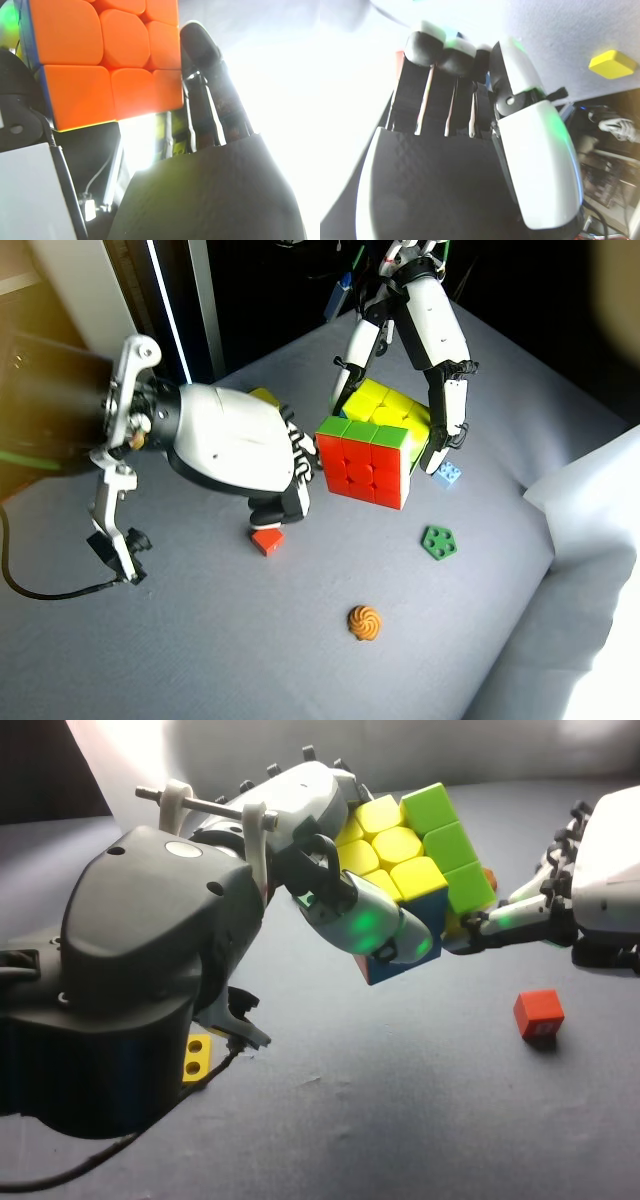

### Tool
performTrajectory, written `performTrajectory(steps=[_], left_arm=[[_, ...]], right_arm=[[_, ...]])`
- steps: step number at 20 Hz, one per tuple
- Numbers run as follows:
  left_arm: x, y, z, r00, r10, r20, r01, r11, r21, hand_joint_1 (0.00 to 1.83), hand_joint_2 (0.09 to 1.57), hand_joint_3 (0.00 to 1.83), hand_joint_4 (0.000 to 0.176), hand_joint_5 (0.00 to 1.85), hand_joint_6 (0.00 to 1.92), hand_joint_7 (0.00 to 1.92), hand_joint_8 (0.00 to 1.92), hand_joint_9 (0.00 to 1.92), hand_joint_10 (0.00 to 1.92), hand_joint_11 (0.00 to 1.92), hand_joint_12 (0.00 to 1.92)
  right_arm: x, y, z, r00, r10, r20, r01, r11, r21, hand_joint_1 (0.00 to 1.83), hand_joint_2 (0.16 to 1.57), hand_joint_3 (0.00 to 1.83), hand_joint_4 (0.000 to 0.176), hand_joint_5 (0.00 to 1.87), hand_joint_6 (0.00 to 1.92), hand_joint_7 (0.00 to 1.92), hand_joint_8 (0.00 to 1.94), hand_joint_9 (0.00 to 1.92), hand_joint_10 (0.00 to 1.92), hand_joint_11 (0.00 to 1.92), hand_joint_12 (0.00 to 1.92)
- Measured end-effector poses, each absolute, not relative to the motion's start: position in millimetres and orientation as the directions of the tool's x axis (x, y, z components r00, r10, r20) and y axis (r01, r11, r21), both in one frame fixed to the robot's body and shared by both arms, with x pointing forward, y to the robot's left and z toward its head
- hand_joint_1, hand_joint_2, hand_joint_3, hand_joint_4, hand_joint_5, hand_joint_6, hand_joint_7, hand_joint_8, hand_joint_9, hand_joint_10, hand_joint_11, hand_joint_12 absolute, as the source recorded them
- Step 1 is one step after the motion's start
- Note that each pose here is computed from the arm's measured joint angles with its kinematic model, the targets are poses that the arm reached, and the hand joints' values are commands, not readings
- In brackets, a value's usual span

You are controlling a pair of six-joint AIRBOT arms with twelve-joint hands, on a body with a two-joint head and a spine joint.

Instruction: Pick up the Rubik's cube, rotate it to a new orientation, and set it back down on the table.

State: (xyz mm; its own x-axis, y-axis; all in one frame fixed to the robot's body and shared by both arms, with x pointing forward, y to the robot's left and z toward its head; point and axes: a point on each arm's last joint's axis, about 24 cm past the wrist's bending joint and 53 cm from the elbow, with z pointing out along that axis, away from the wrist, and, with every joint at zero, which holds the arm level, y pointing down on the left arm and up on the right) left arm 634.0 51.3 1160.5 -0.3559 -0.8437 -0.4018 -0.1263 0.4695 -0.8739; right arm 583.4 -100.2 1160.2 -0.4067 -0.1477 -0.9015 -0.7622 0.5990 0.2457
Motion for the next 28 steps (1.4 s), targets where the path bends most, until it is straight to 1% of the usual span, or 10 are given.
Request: performTrajectory(steps=[4, 8, 9, 12, 14, 15, 17, 19, 23, 28], left_arm=[[636, 57, 1161, -0.338, -0.849, -0.407, -0.135, 0.472, -0.871, 1.34, 1.21, 0.0, 0.0, 0.87, 1.07, 0.74, 1.33, 0.67, 1.56, 0.5, 1.58], [636, 58, 1160, -0.337, -0.851, -0.404, -0.139, 0.469, -0.872, 1.35, 1.19, 0.0, 0.0, 0.86, 1.13, 0.78, 1.24, 0.73, 1.49, 0.57, 1.46], [636, 58, 1160, -0.337, -0.851, -0.404, -0.139, 0.469, -0.872, 1.35, 1.19, 0.0, 0.0, 0.87, 1.12, 0.78, 1.25, 0.73, 1.49, 0.57, 1.45], [636, 58, 1161, -0.332, -0.851, -0.406, -0.135, 0.469, -0.873, 1.35, 1.19, 0.0, 0.0, 0.85, 1.15, 0.8, 1.21, 0.74, 1.47, 0.57, 1.42], [636, 59, 1161, -0.33, -0.852, -0.406, -0.137, 0.469, -0.872, 1.35, 1.19, 0.0, 0.0, 0.86, 1.12, 0.79, 1.23, 0.74, 1.48, 0.55, 1.44], [636, 59, 1161, -0.331, -0.852, -0.405, -0.138, 0.469, -0.873, 1.35, 1.19, 0.0, 0.0, 0.87, 1.11, 0.79, 1.24, 0.73, 1.48, 0.52, 1.44], [637, 60, 1162, -0.326, -0.856, -0.401, -0.139, 0.463, -0.875, 1.35, 1.18, 0.0, 0.0, 0.9, 1.04, 0.8, 1.23, 0.74, 1.46, 0.55, 1.44], [637, 59, 1163, -0.332, -0.846, -0.417, -0.128, 0.479, -0.869, 1.36, 1.17, 0.0, 0.0, 0.9, 1.04, 0.83, 1.19, 0.78, 1.42, 0.61, 1.4], [620, 30, 1153, -0.436, -0.821, -0.368, -0.129, 0.462, -0.877, 1.36, 1.17, 0.0, 0.0, 0.89, 1.06, 0.82, 1.18, 0.78, 1.43, 0.62, 1.41], [622, 33, 1155, -0.423, -0.816, -0.395, -0.108, 0.478, -0.872, 1.35, 1.19, 0.0, 0.0, 0.86, 1.1, 0.79, 1.23, 0.74, 1.49, 0.54, 1.48]], right_arm=[[580, -91, 1186, -0.37, -0.108, -0.923, -0.788, 0.563, 0.25, 1.28, 1.29, 0.01, 0.0, 0.27, 0.01, 0.66, 1.61, 0.9, 1.92, 0.89, 1.92], [580, -91, 1189, -0.36, -0.108, -0.927, -0.793, 0.559, 0.242, 1.29, 1.28, 0.0, 0.0, 0.27, 0.01, 0.67, 1.58, 0.89, 1.92, 0.85, 1.92], [580, -91, 1190, -0.355, -0.107, -0.929, -0.795, 0.558, 0.239, 1.24, 1.29, 0.0, 0.0, 0.26, 0.0, 0.79, 1.8, 0.9, 1.92, 0.88, 1.92], [581, -91, 1197, -0.336, -0.103, -0.936, -0.802, 0.553, 0.227, 1.29, 1.29, 0.0, 0.0, 0.27, 0.01, 0.65, 1.61, 0.88, 1.92, 0.87, 1.92], [581, -90, 1201, -0.325, -0.099, -0.941, -0.807, 0.547, 0.221, 1.23, 1.3, 0.0, 0.0, 0.29, 0.0, 0.78, 1.92, 0.91, 1.92, 0.92, 1.92], [581, -91, 1202, -0.321, -0.099, -0.942, -0.808, 0.548, 0.218, 1.27, 1.3, 0.0, 0.0, 0.29, 0.0, 0.67, 1.69, 0.9, 1.92, 0.89, 1.92], [582, -91, 1213, -0.296, -0.089, -0.951, -0.816, 0.542, 0.203, 1.23, 1.28, 0.0, 0.0, 0.3, 0.0, 0.78, 1.84, 0.91, 1.92, 0.91, 1.92], [586, -95, 1226, -0.28, -0.058, -0.958, -0.809, 0.552, 0.203, 1.29, 1.28, 0.01, 0.0, 0.28, 0.01, 0.68, 1.59, 0.88, 1.92, 0.85, 1.92], [602, -122, 1251, -0.232, -0.003, -0.973, -0.767, 0.616, 0.181, 1.29, 1.29, 0.01, 0.0, 0.29, 0.0, 0.66, 1.61, 0.89, 1.92, 0.89, 1.92], [599, -133, 1259, -0.21, -0.001, -0.978, -0.768, 0.618, 0.164, 1.27, 1.31, 0.02, 0.0, 0.31, 0.0, 0.63, 1.65, 0.86, 1.92, 0.82, 1.92]])
